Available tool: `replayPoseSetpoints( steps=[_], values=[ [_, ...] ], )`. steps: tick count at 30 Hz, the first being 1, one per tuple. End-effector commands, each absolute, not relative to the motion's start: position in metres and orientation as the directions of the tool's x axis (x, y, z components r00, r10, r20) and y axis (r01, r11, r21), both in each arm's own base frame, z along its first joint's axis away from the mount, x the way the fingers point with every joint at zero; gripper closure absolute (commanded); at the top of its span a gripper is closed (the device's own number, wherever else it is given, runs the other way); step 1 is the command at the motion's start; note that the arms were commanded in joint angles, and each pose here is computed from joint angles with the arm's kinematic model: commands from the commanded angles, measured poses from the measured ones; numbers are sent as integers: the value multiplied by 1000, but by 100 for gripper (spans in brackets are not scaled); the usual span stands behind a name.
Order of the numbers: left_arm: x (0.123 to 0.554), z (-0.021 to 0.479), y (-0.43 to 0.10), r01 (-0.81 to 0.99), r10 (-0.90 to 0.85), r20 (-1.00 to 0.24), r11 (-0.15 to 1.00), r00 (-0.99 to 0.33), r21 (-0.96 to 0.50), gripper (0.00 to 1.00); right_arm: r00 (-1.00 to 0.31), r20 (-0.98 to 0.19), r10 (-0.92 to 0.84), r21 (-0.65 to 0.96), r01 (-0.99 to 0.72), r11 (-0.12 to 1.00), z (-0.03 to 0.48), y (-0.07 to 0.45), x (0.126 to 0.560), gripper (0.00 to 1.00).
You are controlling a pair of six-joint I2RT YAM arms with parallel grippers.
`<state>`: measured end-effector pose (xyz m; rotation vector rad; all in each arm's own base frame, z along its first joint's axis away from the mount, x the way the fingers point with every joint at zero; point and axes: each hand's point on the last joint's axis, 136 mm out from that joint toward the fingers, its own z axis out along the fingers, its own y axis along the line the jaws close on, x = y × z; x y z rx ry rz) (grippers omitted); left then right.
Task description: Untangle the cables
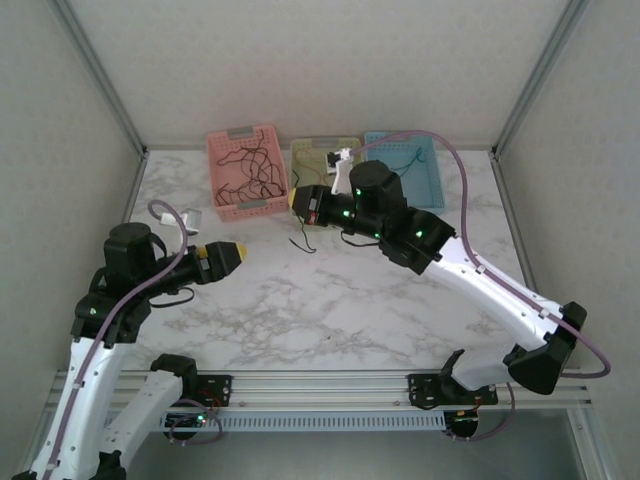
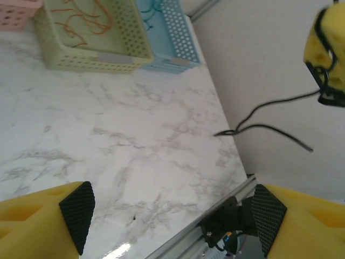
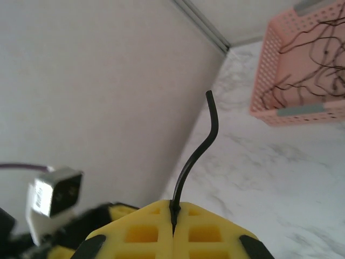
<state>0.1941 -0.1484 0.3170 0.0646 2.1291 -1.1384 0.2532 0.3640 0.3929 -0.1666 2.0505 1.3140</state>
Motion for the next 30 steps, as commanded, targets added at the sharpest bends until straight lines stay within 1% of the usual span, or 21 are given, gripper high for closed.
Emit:
replayPoseSetpoints(
  steps=[1,3,5,10,13,16,18,20,22,24,26,27,28,30],
  values=[
    [195,352,-163,477,-236,-675,550,-699,-686,20,-827,-473,304,858,-353,374,399,386,265,100],
    [199,354,-168,511,-183,-707,573,-683,-641,20,-838,-453,305,871,-343,352,402,392,267,100],
    [197,357,-178,584,-96,-753,571,-651,-577,20,-840,-436,322,883,-332,331,405,394,269,100],
    [204,357,-196,708,74,-844,585,-531,-395,20,-864,-412,290,890,-313,333,402,402,269,100],
    [213,350,-199,738,184,-858,614,-480,-281,21,-871,-404,280,893,-309,327,402,404,267,100],
    [215,343,-206,776,285,-859,604,-424,-183,23,-873,-401,277,892,-304,333,400,402,267,100],
    [219,341,-210,789,323,-864,600,-387,-130,23,-874,-397,280,893,-297,338,398,401,268,100],
    [222,340,-216,799,339,-867,592,-364,-104,23,-877,-396,273,892,-298,339,396,401,267,100],
    [223,338,-224,810,364,-862,581,-353,-86,26,-878,-394,271,892,-295,342,395,400,267,100],
    [228,335,-225,799,376,-854,597,-360,-74,32,-878,-397,269,891,-297,344,394,399,266,100],
    [231,333,-223,788,376,-851,612,-367,-69,44,-877,-396,273,890,-294,348,393,398,267,100],
    [233,333,-222,780,372,-852,622,-369,-66,52,-876,-398,274,890,-295,348,393,397,268,100],
    [234,334,-220,769,364,-854,636,-372,-64,62,-876,-397,276,890,-292,351,391,395,268,100],
    [238,336,-214,740,335,-865,670,-373,-60,86,-876,-393,280,891,-288,351,390,393,269,100]
  ],
)
